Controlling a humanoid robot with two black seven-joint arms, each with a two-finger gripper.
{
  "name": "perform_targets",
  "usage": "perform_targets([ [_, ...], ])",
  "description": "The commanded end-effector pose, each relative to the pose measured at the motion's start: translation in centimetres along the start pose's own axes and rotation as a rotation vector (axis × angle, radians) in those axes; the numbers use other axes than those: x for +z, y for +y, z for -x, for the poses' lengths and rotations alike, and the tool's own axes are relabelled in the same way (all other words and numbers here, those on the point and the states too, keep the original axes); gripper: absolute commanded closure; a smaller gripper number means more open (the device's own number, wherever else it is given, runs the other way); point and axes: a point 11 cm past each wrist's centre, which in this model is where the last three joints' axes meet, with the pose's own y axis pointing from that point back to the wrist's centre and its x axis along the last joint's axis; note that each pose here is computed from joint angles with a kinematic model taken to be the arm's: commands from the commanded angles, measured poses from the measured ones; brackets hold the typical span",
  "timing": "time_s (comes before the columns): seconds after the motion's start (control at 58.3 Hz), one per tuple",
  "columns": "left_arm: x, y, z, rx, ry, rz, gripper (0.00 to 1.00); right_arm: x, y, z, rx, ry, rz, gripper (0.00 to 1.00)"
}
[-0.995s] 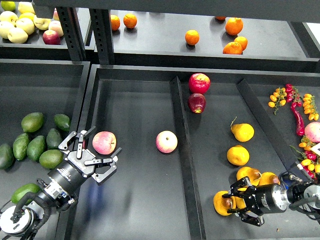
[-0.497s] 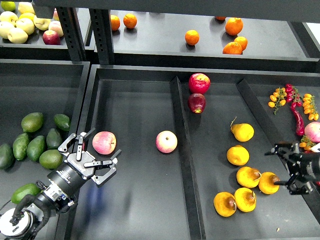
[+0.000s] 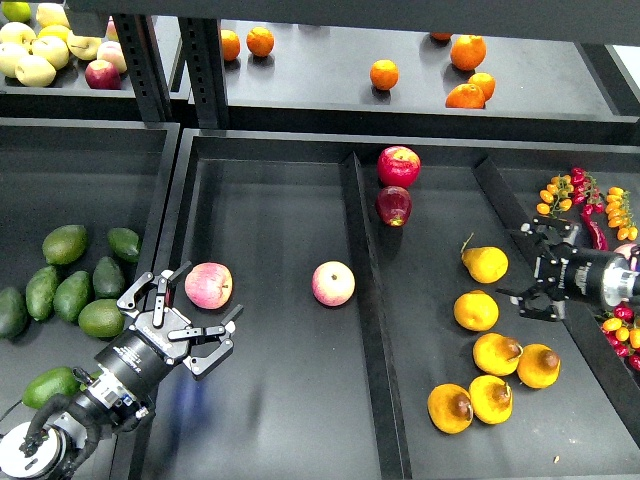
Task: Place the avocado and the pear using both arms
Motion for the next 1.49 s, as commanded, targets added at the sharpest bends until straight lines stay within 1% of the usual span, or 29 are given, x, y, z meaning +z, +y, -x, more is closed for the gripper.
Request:
perform_targets([
  [0.0, 0.0, 0.0, 0.1, -0.002, -0.001, 0.000, 0.01, 2.3, -2.8, 2.1, -0.099, -0.132, -0.061, 0.01],
  [0.034, 0.0, 0.0, 0.1, -0.004, -0.002, 0.000, 0.01, 2.8, -3.3, 2.5, -0.117, -0.158, -0.073, 0.01],
  [0.069, 0.1, 0.0, 0.1, -0.003, -0.001, 0.001, 0.01, 3.7, -4.4, 3.6, -0.166, -0.237, -0.118, 0.01],
  [0.171, 0.0, 0.1, 0.0, 0.000, 0.001, 0.002, 0.01, 4.6, -5.8, 5.3, -0.227, -0.316, -0.160, 0.01],
  [0.292, -0.3, 0.4, 0.0, 0.002, 0.005, 0.003, 0.01, 5.8, -6.9, 6.8, -0.277, -0.382, -0.184, 0.01],
  [0.377, -0.4, 0.6, -0.2, 0.007, 0.009, 0.002, 0.01, 7.9, -8.1, 8.3, -0.315, -0.458, -0.188, 0.01],
  [0.429, -0.4, 0.6, -0.2, 0.007, 0.009, 0.004, 0.01, 8.0, -7.8, 7.9, -0.309, -0.473, -0.203, 0.01],
  [0.583, -0.4, 0.6, -0.2, 0.007, 0.009, 0.004, 0.01, 6.1, -6.4, 7.8, -0.343, -0.492, -0.300, 0.01],
  [0.703, -0.5, 0.6, -0.1, 0.004, 0.008, 0.002, 0.01, 5.3, -5.8, 10.0, -0.415, -0.449, -0.321, 0.01],
  [0.772, -0.4, 0.4, 0.3, -0.007, 0.003, 0.001, 0.01, 5.6, -5.4, 10.5, -0.433, -0.444, -0.326, 0.01],
  [0.926, -0.4, 0.2, 1.1, -0.032, -0.008, -0.002, 0.01, 7.2, -3.9, 11.6, -0.489, -0.478, -0.343, 0.01],
  [1.029, -0.4, -0.1, 1.9, -0.054, -0.018, -0.007, 0.01, 10.6, -3.1, 11.4, -0.476, -0.520, -0.313, 0.01],
  [1.166, -0.3, -0.7, 3.2, -0.093, -0.038, -0.013, 0.01, 13.1, -2.2, 10.9, -0.452, -0.557, -0.296, 0.01],
  [1.338, 0.2, -1.5, 3.8, -0.109, -0.060, -0.020, 0.01, 13.6, -2.1, 11.0, -0.451, -0.564, -0.291, 0.01],
  [1.475, 1.3, -3.1, 4.7, -0.132, -0.091, -0.028, 0.01, 13.6, -2.2, 11.3, -0.463, -0.579, -0.290, 0.01],
])
